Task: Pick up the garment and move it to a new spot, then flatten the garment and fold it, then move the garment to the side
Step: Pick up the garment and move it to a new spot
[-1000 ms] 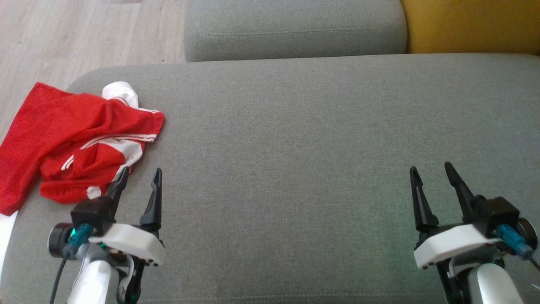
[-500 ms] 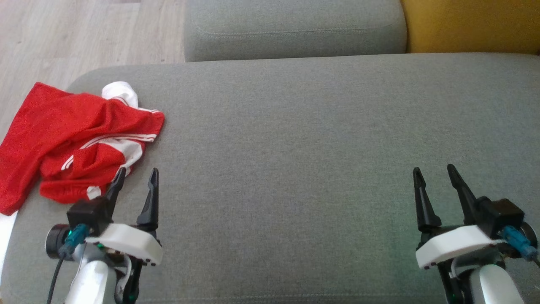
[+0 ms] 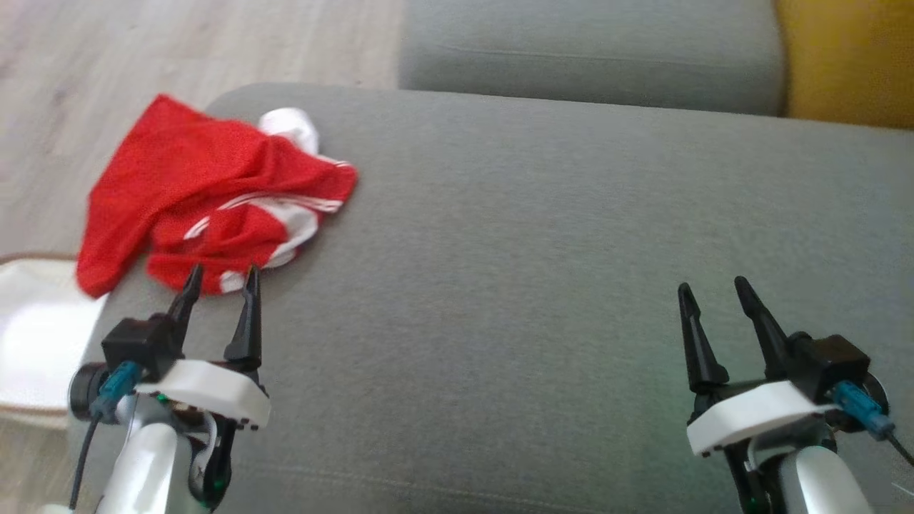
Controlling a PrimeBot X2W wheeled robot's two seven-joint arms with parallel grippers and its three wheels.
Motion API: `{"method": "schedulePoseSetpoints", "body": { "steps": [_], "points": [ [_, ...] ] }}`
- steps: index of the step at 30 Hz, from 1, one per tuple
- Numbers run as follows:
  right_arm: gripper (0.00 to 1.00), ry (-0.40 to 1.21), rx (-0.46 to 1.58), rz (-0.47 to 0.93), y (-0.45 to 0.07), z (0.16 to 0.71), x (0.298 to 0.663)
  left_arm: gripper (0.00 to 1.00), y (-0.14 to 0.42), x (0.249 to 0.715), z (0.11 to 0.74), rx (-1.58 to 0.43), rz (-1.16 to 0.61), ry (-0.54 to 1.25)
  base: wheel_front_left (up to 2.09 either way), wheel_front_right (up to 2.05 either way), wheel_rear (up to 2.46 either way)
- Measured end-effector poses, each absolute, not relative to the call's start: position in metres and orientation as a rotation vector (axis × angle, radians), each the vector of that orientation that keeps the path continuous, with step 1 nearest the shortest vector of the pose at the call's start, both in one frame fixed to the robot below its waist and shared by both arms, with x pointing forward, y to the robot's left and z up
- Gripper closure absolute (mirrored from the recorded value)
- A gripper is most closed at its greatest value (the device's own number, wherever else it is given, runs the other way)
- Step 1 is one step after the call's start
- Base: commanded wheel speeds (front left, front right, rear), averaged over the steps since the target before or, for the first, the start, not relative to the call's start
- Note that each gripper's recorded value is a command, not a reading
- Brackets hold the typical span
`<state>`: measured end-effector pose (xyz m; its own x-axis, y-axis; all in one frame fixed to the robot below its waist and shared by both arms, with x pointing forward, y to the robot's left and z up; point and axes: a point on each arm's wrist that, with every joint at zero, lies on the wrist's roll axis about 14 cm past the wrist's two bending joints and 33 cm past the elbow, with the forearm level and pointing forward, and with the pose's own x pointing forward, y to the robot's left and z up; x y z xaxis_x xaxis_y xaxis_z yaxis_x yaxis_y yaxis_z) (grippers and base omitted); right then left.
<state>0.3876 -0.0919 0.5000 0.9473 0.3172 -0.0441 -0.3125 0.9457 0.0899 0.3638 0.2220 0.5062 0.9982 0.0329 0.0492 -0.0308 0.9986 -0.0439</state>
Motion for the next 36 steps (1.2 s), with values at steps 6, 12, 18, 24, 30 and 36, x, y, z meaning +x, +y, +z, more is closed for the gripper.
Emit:
{"method": "schedulePoseSetpoints", "body": {
  "steps": [6,12,18,24,30,36],
  "points": [
    [0.0,0.051,0.099,0.451,-0.046,0.505,0.393,0.0,0.261,0.339,0.506,-0.041,0.154,-0.052,0.0,0.0,0.0],
    [0.0,0.048,0.101,0.55,-0.011,0.508,0.394,0.0,0.292,0.315,0.507,-0.036,0.256,-0.056,0.0,0.0,0.0],
    [0.0,0.054,0.103,0.597,0.005,0.508,0.395,0.0,0.308,0.302,0.507,-0.034,0.313,-0.055,0.0,0.0,0.0],
    [0.0,0.069,0.105,0.601,0.007,0.503,0.397,0.0,0.311,0.303,0.504,-0.032,0.322,-0.046,0.0,0.0,0.0],
    [0.0,0.097,0.103,0.593,0.005,0.495,0.405,0.0,0.306,0.317,0.496,-0.037,0.297,-0.013,0.0,0.0,0.0],
    [0.0,0.101,0.092,0.579,0.005,0.492,0.43,0.0,0.3,0.381,0.521,0.009,0.214,-0.053,0.0,0.0,0.0]
  ]
}}
